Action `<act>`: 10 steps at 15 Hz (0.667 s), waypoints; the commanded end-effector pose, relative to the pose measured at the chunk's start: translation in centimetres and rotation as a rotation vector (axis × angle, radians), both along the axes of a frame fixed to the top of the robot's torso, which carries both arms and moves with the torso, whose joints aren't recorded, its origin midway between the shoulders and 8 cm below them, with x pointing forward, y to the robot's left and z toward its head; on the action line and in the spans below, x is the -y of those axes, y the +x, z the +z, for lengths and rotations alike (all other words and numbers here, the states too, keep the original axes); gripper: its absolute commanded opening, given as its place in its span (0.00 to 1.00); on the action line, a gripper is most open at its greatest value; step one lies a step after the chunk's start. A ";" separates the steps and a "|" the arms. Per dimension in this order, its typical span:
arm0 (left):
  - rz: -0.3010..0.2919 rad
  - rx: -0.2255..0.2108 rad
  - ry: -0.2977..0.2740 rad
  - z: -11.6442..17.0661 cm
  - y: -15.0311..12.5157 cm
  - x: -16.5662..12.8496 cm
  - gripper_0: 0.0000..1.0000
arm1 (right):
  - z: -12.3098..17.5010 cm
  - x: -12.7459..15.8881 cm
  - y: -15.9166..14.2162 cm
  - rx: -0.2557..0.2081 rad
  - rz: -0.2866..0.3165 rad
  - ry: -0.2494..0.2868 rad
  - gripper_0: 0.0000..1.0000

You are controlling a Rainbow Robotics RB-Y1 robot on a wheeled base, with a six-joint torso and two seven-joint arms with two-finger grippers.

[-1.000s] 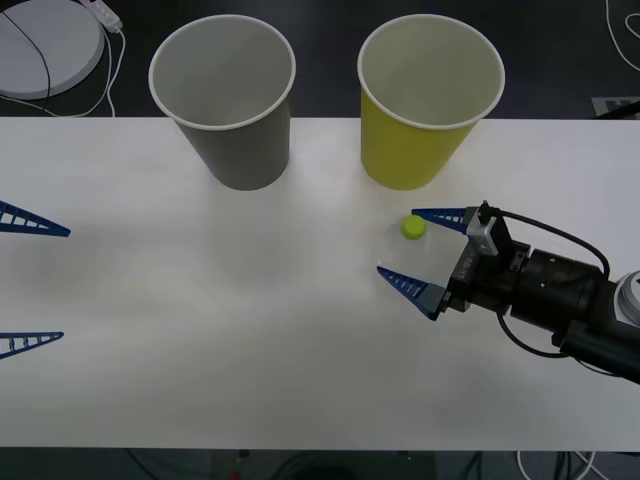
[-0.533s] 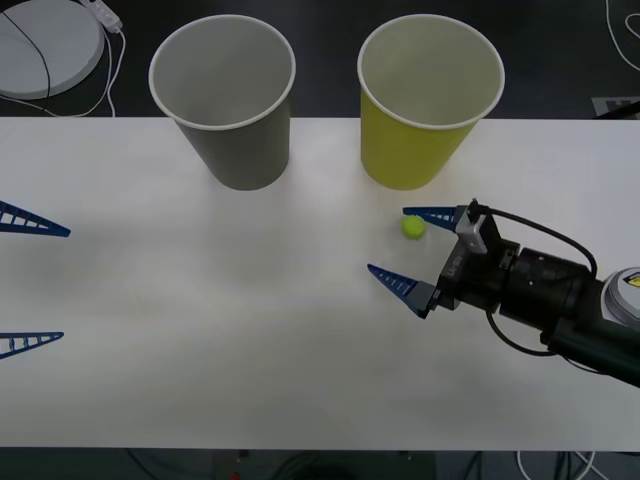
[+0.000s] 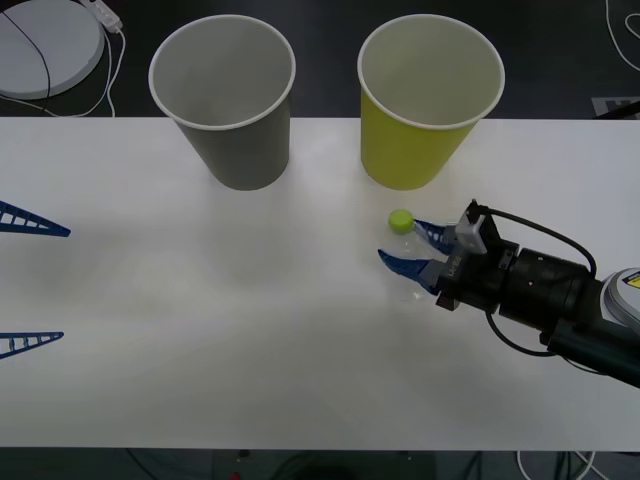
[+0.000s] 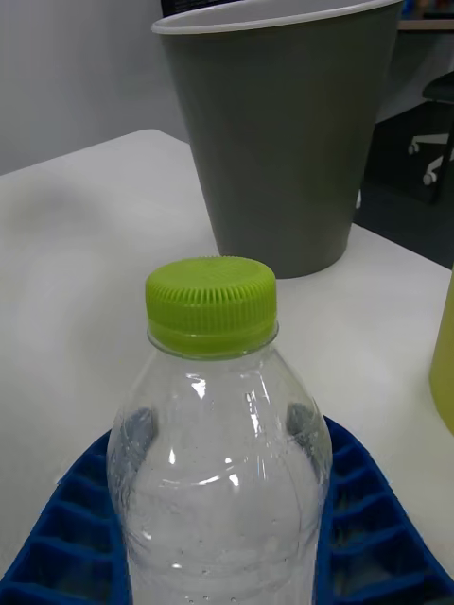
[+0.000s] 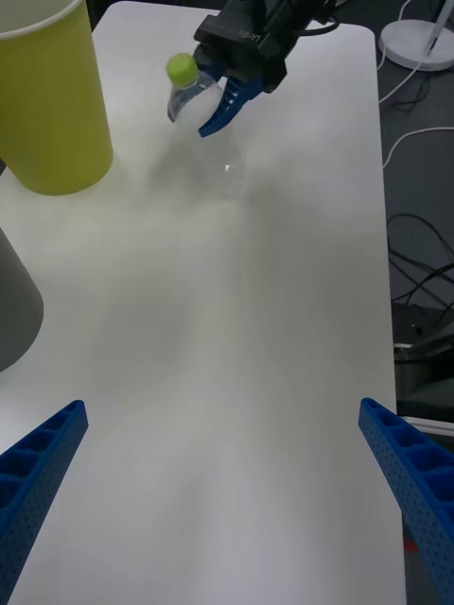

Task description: Put the can into the green bin and the plastic bottle into the gray bin

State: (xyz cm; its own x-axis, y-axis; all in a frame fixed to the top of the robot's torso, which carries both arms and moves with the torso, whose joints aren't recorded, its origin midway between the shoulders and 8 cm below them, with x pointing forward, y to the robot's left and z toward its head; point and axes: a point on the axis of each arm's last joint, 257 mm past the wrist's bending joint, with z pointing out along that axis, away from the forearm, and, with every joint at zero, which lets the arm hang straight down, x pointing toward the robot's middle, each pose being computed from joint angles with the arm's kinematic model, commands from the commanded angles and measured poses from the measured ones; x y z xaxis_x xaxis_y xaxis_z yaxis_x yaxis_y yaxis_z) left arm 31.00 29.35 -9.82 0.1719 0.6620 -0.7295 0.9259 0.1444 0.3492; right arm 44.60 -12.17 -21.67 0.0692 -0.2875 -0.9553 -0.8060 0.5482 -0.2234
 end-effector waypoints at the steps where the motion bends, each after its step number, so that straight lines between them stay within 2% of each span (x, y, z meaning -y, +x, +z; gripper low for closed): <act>1: 0.000 0.000 0.000 0.0 0.0 0.0 1.00 | 0.0 0.0 -0.1 -0.001 0.002 0.000 0.00; 10: 0.000 0.000 0.000 0.0 0.0 0.0 1.00 | 0.7 0.5 -0.3 -0.026 0.007 0.030 0.00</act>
